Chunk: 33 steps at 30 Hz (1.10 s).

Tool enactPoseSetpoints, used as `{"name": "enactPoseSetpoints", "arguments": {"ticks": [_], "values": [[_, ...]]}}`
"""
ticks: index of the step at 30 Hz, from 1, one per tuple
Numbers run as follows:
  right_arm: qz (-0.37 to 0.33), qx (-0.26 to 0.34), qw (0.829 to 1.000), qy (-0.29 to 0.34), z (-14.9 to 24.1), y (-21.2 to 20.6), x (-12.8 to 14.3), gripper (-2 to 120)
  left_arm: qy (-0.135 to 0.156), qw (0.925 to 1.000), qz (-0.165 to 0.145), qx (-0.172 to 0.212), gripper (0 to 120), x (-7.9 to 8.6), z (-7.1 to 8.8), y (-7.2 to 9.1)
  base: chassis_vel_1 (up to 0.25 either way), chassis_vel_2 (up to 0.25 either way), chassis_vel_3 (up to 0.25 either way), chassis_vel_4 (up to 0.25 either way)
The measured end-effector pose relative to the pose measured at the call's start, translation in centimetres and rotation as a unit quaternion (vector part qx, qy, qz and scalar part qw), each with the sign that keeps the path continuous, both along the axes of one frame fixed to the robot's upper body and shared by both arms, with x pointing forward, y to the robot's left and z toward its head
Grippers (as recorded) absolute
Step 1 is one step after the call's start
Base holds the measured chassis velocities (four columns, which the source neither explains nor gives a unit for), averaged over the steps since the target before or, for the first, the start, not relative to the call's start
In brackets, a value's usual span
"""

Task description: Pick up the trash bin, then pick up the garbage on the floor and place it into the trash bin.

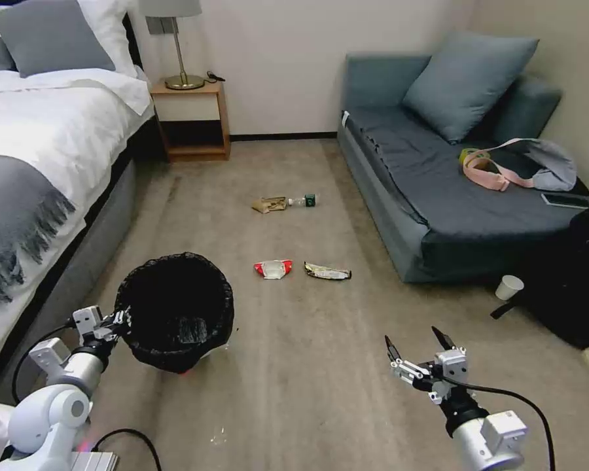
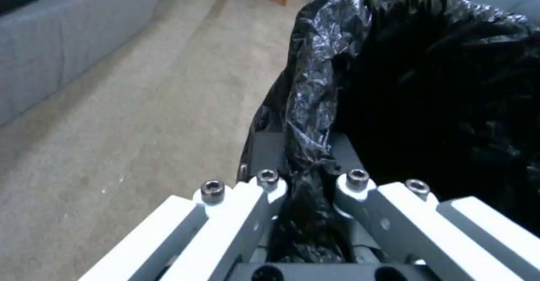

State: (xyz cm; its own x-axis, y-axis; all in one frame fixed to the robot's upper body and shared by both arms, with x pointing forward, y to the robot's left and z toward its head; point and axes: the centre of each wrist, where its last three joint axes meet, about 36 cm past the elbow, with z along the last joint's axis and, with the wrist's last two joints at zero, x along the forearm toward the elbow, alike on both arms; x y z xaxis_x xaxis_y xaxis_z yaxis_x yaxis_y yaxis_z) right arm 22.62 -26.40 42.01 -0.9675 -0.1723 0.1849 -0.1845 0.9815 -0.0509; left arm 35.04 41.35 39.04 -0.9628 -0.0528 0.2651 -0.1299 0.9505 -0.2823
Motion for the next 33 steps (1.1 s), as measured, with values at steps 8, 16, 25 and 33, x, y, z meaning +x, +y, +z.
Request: {"name": "enactPoseSetpoints", "arguments": {"ticks": [8,16,25,33], "values": [[0.001,-0.001,1.0,0.0,0.0,0.0,0.1,100,-0.004,1.0,0.007,-0.002,4,0.0,0.2,0.7,-0.031,0.036,0.032,-0.038],[0.001,0.0,1.0,0.0,0.0,0.0,0.2,100,-0.007,0.9999,0.01,-0.002,4,0.0,0.5,1.1,0.0,0.0,0.0,0.0],[0.0,0.0,1.0,0.001,0.0,-0.1,0.3,100,-0.013,0.9999,0.011,-0.003,4,0.0,0.8,1.2,-0.025,0.021,0.023,-0.03],[-0.002,0.003,1.0,0.002,0.0,-0.1,0.5,100,-0.017,0.9998,0.012,-0.004,4,-0.1,1.1,1.4,-0.033,0.037,0.036,-0.032]]}}
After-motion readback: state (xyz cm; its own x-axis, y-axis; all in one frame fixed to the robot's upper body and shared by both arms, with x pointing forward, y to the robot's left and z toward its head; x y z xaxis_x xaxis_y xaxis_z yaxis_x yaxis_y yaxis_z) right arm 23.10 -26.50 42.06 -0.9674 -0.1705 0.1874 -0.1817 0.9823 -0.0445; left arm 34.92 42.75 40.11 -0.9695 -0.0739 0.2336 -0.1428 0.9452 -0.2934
